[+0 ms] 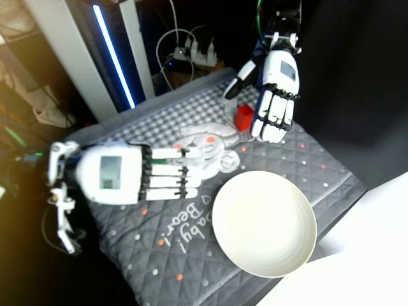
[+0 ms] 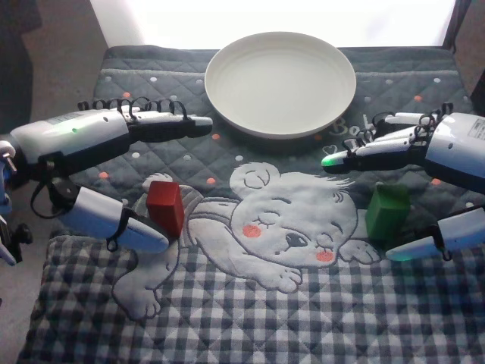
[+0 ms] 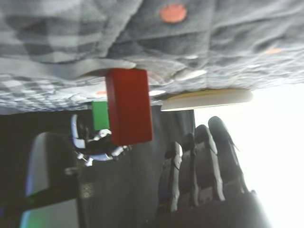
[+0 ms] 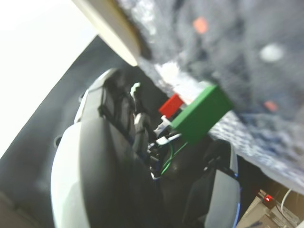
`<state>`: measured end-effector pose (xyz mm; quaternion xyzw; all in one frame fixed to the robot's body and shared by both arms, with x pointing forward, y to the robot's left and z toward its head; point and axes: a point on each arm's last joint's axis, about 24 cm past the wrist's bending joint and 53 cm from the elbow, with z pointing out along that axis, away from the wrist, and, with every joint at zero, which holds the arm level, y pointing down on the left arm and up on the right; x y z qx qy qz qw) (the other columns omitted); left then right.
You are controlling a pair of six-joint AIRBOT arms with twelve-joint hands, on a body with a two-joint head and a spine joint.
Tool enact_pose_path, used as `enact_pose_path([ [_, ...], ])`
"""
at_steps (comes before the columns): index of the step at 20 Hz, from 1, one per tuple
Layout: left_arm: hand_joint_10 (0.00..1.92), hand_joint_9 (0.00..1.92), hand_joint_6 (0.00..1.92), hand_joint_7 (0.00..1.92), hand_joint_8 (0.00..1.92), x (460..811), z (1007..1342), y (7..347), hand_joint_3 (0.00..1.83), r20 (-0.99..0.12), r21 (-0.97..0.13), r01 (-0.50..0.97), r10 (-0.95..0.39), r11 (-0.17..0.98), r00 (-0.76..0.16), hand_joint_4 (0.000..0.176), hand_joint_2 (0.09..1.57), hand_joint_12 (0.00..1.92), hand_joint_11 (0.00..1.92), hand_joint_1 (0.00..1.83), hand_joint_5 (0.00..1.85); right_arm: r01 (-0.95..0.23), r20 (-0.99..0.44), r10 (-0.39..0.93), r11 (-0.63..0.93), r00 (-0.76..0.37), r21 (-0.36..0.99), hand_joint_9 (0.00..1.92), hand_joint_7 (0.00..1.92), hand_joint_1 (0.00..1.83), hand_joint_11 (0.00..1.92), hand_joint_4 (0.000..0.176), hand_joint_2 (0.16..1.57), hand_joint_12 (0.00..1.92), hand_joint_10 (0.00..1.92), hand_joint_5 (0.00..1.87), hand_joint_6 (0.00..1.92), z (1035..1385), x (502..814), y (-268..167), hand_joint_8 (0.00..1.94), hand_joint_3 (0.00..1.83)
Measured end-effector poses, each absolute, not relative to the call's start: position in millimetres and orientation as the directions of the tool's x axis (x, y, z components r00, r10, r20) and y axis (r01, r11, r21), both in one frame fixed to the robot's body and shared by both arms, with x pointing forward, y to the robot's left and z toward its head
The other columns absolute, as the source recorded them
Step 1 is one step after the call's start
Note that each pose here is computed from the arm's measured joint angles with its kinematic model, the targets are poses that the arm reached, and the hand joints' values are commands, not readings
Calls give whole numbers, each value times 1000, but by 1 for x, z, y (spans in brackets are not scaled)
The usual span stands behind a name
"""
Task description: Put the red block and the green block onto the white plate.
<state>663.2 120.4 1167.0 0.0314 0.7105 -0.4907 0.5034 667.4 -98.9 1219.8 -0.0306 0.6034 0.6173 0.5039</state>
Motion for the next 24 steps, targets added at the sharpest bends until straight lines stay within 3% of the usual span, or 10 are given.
enact_pose_path([
  [3,51,532,20,636,22,667,1165,124,4,-745,-666,526,-451,528,-491,0,997,1178,0,824,651,-654,-645,586,241,-490,717,753,874,1064,206,0,886,1552,291,685,8,1219,669,-100,111,1],
  [4,59,669,22,799,22,667,1164,123,2,-741,-672,523,-456,525,-493,0,1013,1270,0,805,818,-654,-646,585,243,-490,717,710,838,1158,476,0,894,1743,1155,756,22,1218,669,-99,678,0],
  [5,84,821,15,947,29,667,1164,121,0,-737,-676,521,-459,522,-496,0,1003,1292,124,790,904,-653,-646,585,244,-491,717,701,783,1202,570,0,889,1837,1490,793,10,1218,669,-99,1052,0],
  [8,124,973,13,1087,26,666,1161,121,1,-731,-682,516,-463,518,-502,0,1014,1443,287,791,1038,-653,-646,585,244,-491,717,730,813,1197,675,0,896,1894,1608,886,3,1218,669,-99,1142,0],
  [12,1066,691,9,1206,48,668,1161,123,1,-722,-691,506,-476,516,-502,0,1014,1725,294,855,1138,-652,-645,585,244,-491,718,853,871,1171,849,0,886,1917,1672,942,4,1218,669,-99,1276,0],
  [13,1020,726,485,1230,41,667,1161,123,11,-721,-693,505,-477,515,-502,113,1018,1708,292,1025,1181,-652,-645,585,244,-491,718,871,879,1144,878,0,894,1920,1681,957,3,1218,669,-99,1290,1],
  [15,1375,704,592,1131,489,668,1160,125,3,-716,-698,499,-484,514,-504,0,1024,1894,416,1147,1201,-651,-645,585,244,-492,718,986,970,1124,982,0,921,1877,1622,1013,7,1217,670,-99,1202,1],
  [18,1607,823,580,979,1200,668,1161,127,0,-705,-709,491,-500,506,-503,0,1023,1914,673,1198,1209,-649,-639,587,237,-497,723,994,1043,1194,950,0,1005,1872,1603,1233,499,1217,669,-97,1182,2],
  [20,1768,845,531,958,1430,669,1159,129,0,-695,-719,480,-510,502,-506,0,1013,1921,762,1207,1235,-645,-632,589,230,-504,729,919,1085,1272,678,0,1036,1644,1156,1311,258,1217,670,-98,1006,1],
  [24,1252,929,107,1041,1158,672,1162,134,0,-693,-721,479,-524,501,-495,0,1061,1817,633,1285,1314,-640,-626,593,229,-505,733,842,936,1202,830,0,1006,1920,1853,1252,518,1217,672,-99,1524,0],
])
